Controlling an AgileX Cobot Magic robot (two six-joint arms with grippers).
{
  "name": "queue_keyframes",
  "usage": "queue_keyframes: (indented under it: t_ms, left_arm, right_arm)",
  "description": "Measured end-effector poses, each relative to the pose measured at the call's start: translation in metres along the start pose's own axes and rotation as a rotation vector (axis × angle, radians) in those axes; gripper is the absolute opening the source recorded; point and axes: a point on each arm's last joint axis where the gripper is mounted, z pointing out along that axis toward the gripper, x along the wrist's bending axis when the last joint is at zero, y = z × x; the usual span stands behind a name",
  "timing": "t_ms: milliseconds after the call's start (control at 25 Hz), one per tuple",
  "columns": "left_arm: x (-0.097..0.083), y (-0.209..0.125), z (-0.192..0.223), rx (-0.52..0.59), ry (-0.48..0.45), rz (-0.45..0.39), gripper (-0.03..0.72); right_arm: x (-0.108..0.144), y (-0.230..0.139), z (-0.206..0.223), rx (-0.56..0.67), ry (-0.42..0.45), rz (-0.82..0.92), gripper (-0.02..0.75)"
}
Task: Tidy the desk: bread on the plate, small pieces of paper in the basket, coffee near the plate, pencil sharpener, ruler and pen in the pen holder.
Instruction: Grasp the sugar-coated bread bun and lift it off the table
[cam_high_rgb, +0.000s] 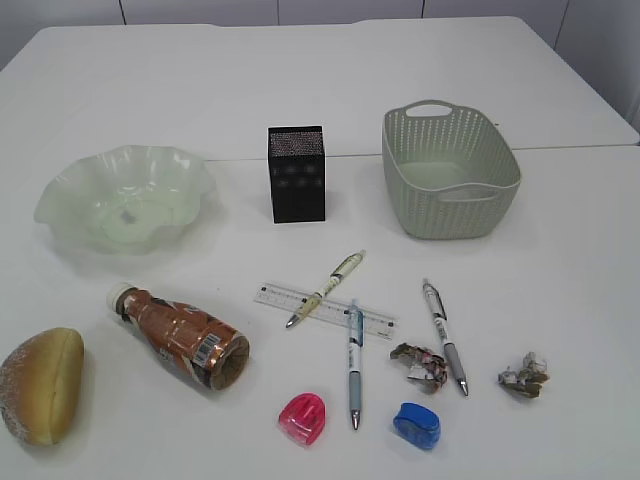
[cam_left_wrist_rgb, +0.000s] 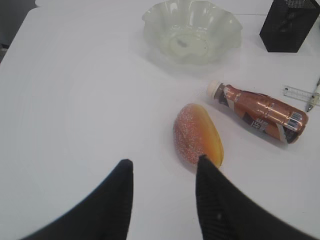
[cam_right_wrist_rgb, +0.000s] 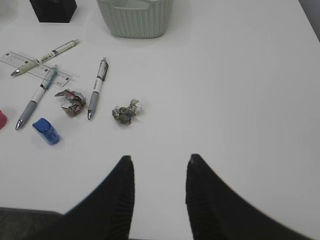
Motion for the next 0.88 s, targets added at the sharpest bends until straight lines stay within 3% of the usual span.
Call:
queue_keyframes:
  t_ms: [200,440,760,880]
  left_arm:
    - [0.0000,0.0000,0.0000,0.000,0.000,0.000,0.325]
    - [0.0000,0.0000,0.0000,0.000,0.000,0.000,0.475]
    - [-0.0004,0.0000,0.0000,0.000,-0.005,-0.002,0.493]
    - [-0.0005,0.0001,0.0000,-0.002,-0.005,-0.002,0.493]
  right_arm:
    - [0.0000,0.0000,0.0000,0.000,0.000,0.000,0.260]
    - [0.0000,0.0000,0.0000,0.000,0.000,0.000,0.260]
    - [0.0000,0.0000,0.0000,0.000,0.000,0.000,0.260]
    - [0.0042,0.0034,-0.0017,-0.031,0.047,0.023,0.260]
